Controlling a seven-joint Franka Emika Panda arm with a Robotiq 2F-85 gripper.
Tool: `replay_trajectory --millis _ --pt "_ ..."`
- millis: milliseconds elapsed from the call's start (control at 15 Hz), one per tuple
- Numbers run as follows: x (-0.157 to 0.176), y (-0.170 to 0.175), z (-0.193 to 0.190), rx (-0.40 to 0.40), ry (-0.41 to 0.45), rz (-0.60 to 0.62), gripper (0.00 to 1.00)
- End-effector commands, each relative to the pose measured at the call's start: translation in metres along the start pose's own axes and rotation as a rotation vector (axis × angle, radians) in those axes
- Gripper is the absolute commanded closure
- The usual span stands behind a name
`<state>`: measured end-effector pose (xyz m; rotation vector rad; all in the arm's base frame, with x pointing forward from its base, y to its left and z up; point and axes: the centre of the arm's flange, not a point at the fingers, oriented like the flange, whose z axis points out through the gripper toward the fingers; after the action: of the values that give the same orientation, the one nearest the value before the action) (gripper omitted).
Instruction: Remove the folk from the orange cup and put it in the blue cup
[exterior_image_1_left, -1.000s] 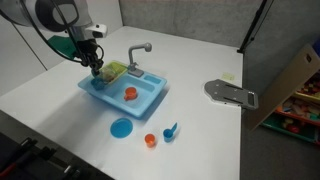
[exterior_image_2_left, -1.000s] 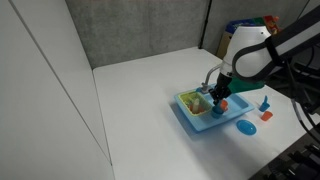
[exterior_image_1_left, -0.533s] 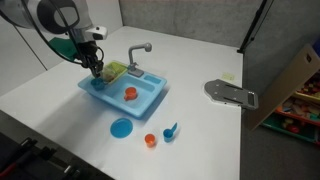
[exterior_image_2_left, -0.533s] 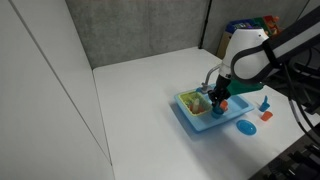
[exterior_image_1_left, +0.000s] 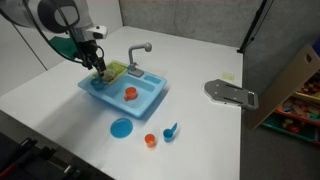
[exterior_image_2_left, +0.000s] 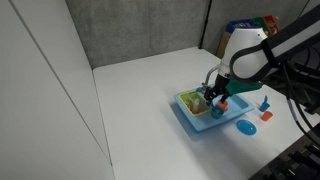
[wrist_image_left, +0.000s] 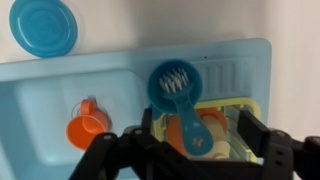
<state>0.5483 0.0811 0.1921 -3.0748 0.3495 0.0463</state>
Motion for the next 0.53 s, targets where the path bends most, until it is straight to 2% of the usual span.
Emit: replay_trajectory --millis 0,467 --pt "0.003 0.004 -0.016 0.035 -0.010 0.000 0.00" --pt "0.001 0.026 -0.057 0.003 -0.042 0.042 0.00"
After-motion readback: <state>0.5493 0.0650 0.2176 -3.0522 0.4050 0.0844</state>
